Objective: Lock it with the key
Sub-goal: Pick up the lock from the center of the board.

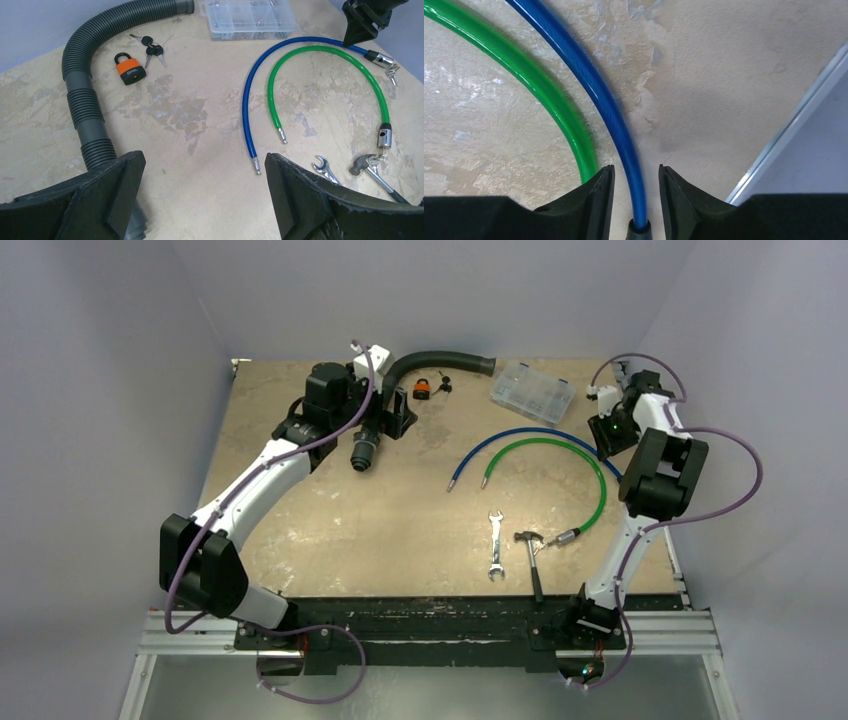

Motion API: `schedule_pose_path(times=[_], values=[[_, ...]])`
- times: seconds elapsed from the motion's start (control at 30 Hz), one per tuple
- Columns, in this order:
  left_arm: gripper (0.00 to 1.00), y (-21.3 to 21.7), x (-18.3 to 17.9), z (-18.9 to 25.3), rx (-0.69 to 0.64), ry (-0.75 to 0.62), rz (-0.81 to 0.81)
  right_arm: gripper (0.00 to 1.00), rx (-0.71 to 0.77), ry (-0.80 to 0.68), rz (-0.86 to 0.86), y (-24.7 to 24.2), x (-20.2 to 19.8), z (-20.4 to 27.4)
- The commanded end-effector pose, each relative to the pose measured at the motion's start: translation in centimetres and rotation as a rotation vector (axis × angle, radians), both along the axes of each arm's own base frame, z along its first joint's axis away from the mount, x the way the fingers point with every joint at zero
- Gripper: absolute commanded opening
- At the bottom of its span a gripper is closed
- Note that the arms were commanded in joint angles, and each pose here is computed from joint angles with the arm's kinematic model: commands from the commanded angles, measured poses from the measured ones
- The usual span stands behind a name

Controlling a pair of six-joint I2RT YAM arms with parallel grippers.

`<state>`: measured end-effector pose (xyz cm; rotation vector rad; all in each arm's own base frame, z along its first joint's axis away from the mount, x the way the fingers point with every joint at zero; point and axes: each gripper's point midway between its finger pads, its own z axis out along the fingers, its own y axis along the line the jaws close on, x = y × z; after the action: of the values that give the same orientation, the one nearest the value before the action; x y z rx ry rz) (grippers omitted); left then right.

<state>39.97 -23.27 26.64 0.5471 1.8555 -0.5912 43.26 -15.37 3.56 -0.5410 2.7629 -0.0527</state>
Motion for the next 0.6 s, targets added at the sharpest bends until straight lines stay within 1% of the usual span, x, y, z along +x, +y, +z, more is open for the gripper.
schedule_pose_path(times=[0.0,0.1,0.23,0.57], values=[[1.0,-0.6,0.3,1.0,-0.03,-0.015,-0.015,0.44,-0.007,-0.081,0.023,-0.4,1.9,2.7],[1.0,-0.7,0.4,0.9,-0.033,-0.01,-0.02,0.44,-0.015,-0.065,0.035,-0.8,2.0,2.1],[1.0,-0.9,0.5,1.0,-0.037,-0.009,-0.024,0.43,0.006,-0.005,0.071,-0.6,1.2,0.9],[1.0,-0.9,0.8,0.5,-0.036,0.002,-0.015,0.43,0.021,0.036,0.095,-0.1,0.1,-1.3]])
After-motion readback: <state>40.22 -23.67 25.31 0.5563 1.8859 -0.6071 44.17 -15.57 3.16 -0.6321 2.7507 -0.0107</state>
